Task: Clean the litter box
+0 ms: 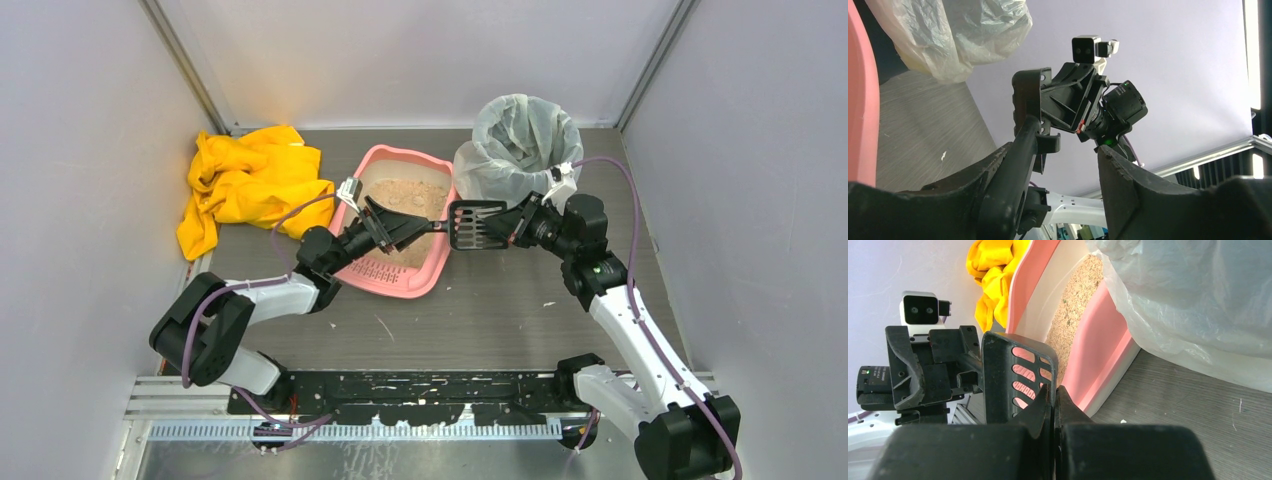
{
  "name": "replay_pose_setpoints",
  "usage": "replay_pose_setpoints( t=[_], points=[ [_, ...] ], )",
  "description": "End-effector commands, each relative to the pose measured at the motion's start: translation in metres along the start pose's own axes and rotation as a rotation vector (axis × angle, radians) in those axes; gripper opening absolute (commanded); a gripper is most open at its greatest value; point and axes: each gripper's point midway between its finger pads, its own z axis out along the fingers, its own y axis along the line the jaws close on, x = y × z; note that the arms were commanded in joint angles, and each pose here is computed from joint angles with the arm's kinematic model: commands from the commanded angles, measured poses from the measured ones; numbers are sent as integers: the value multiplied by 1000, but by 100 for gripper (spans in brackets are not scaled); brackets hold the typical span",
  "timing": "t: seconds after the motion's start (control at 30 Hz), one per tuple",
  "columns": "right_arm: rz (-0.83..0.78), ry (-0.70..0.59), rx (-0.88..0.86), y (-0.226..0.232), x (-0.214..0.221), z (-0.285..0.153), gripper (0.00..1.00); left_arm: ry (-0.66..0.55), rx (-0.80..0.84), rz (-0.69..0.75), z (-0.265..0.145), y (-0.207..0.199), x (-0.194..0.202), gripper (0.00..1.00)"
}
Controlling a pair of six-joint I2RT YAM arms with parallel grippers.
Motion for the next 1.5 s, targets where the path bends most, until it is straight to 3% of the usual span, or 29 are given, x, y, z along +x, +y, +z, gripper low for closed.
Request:
replay_pose_setpoints(
  t=[0.0, 0.3, 0.57, 0.87, 1.0, 1.13, 1.27, 1.47],
  points=[
    [-32, -46, -43, 12, -12, -1, 1, -11, 93, 46, 5, -28, -6, 59],
    [-25, -36, -36, 8, -7, -1, 1, -9, 107, 54, 6, -27, -5, 39],
    [-29, -32, -31, 7, -4, -4, 1, -12, 102, 59, 6, -26, -6, 36],
    [-35, -28, -46, 11, -2, -8, 1, -16, 87, 60, 7, -19, -6, 9],
    [-39, -14, -43, 8, 2, -8, 1, -13, 88, 55, 8, -17, -6, 9],
    [-41, -13, -38, 7, 4, -9, 1, -9, 94, 49, 9, -17, -6, 27],
    [-47, -15, -37, 7, 3, -11, 1, -14, 94, 38, 10, -14, -6, 34],
    [-48, -14, -22, 3, 5, -10, 1, -10, 110, 17, 11, -12, -6, 34]
  ],
)
